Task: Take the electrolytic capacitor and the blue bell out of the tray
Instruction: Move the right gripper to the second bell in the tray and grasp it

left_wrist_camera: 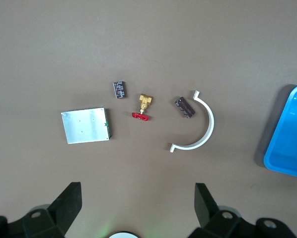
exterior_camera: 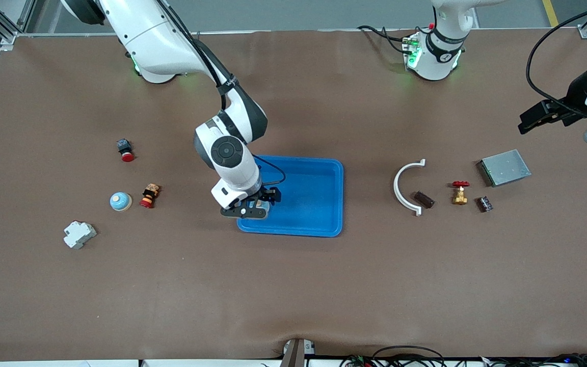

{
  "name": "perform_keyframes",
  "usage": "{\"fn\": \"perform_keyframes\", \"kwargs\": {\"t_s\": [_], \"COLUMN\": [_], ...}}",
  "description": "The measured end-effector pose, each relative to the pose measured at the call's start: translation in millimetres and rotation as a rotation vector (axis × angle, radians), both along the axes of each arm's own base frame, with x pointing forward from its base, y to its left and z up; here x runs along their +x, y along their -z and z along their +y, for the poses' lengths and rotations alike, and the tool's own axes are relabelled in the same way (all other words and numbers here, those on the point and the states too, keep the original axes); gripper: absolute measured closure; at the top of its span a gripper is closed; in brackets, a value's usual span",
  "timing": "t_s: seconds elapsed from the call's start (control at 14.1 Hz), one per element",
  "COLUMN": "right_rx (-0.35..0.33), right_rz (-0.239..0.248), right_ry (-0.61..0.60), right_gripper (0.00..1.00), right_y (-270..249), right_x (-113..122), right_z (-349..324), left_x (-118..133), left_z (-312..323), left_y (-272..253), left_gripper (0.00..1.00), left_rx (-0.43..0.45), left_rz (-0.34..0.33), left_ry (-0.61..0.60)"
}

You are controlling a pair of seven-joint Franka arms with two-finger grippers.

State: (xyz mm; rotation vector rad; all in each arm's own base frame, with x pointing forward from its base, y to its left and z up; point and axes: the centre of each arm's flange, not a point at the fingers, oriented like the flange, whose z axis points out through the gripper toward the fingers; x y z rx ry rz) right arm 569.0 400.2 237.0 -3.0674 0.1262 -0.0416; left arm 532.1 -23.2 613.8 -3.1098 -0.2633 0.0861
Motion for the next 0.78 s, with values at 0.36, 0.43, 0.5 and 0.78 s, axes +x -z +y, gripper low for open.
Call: {"fn": "perform_keyframes", "kwargs": {"t_s": [0.36, 0.43, 0.5, 0.78], "right_rx": [-0.017, -0.018, -0.019, -0.033], "right_rz": [0.012, 0.013, 0.015, 0.015], "right_ry": [-0.018, -0.019, -0.02, -0.035], "right_gripper": [0.0, 0.0, 0.0, 0.0], "right_y": [17.3, 19.8, 22.2, 35.7], "right_x": [1.2, 1.8, 2.1, 1.0], "right_z": [-1.1, -0.7, -0.4, -0.1], "left_x": [-2.2, -2.8, -3.6, -8.9], "left_z": [-5.4, -6.9, -9.4, -23.7], "left_y": [0.4, -0.2, -1.3, -9.6], "left_gripper": [0.0, 0.0, 0.0, 0.0], "left_rx": [0.001, 0.001, 0.001, 0.003], "left_rz": [0.015, 0.017, 0.016, 0.009], "left_ry": [0.011, 0.014, 0.018, 0.045]}}
